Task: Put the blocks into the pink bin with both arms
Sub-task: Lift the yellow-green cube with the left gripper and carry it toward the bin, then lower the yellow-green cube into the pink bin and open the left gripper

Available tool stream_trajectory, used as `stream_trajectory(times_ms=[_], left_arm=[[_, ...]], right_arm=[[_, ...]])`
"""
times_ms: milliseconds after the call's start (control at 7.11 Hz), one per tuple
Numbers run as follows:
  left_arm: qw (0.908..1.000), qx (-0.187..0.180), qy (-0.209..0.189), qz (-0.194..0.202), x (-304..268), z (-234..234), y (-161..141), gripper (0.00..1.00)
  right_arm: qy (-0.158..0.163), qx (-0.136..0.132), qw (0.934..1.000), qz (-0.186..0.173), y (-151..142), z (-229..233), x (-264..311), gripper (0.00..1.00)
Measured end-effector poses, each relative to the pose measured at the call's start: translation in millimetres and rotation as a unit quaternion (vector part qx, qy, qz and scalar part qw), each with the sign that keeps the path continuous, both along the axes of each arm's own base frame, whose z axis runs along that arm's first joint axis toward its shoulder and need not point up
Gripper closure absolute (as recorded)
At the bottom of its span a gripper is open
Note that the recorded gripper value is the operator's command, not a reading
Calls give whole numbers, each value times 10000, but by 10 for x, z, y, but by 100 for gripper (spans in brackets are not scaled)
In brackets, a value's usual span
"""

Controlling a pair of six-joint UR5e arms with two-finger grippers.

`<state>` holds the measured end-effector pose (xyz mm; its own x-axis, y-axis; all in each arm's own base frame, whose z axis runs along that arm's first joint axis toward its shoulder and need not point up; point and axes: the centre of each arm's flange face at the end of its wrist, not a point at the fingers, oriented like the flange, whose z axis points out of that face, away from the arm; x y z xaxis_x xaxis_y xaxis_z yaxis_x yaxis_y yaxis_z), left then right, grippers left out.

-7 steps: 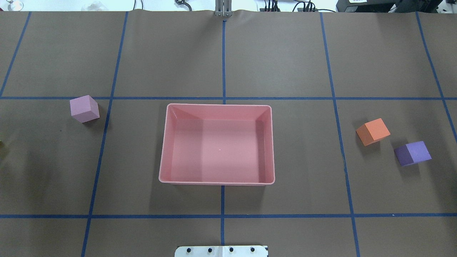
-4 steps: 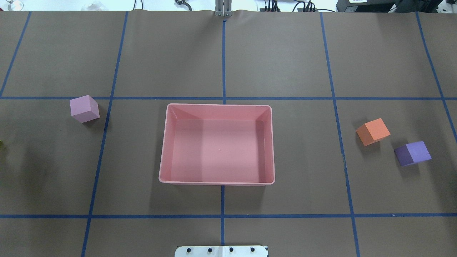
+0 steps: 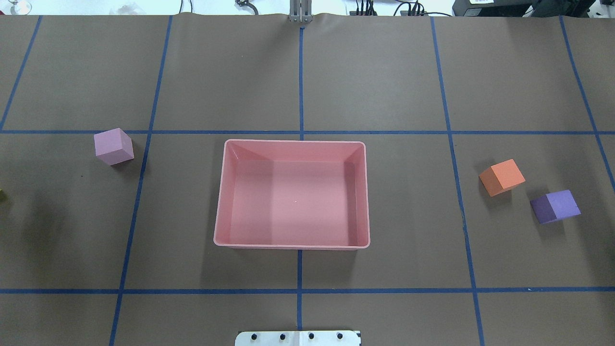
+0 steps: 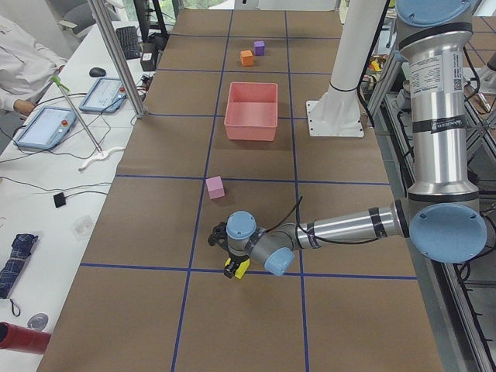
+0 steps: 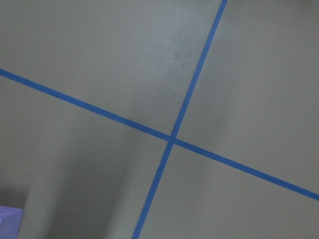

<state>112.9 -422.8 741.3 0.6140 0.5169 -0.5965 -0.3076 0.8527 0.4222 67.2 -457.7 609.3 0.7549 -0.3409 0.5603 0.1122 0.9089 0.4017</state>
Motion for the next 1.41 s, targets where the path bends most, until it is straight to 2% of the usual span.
stream_trajectory(times_ms=[422, 703, 984, 1125, 1406], left_arm=[[9995, 234, 229, 17, 98, -275, -166, 42], [9979, 248, 586, -111, 283, -805, -517, 39], [9935, 5, 957, -617, 500, -1724, -956, 38], [9916, -172, 1039, -747, 621, -2332, -1091, 38], [9885, -646, 1056, -864, 1055, -3633, -1121, 38]], right_arm=[[1, 3, 10000, -2, 0, -1, 0, 0], [1, 7, 10000, -2, 0, -5, 0, 0], [0, 4, 10000, -1, 0, -4, 0, 0], [0, -2, 10000, 2, 0, -2, 0, 0], [-35, -27, 10000, 10, -1, -4, -11, 0]])
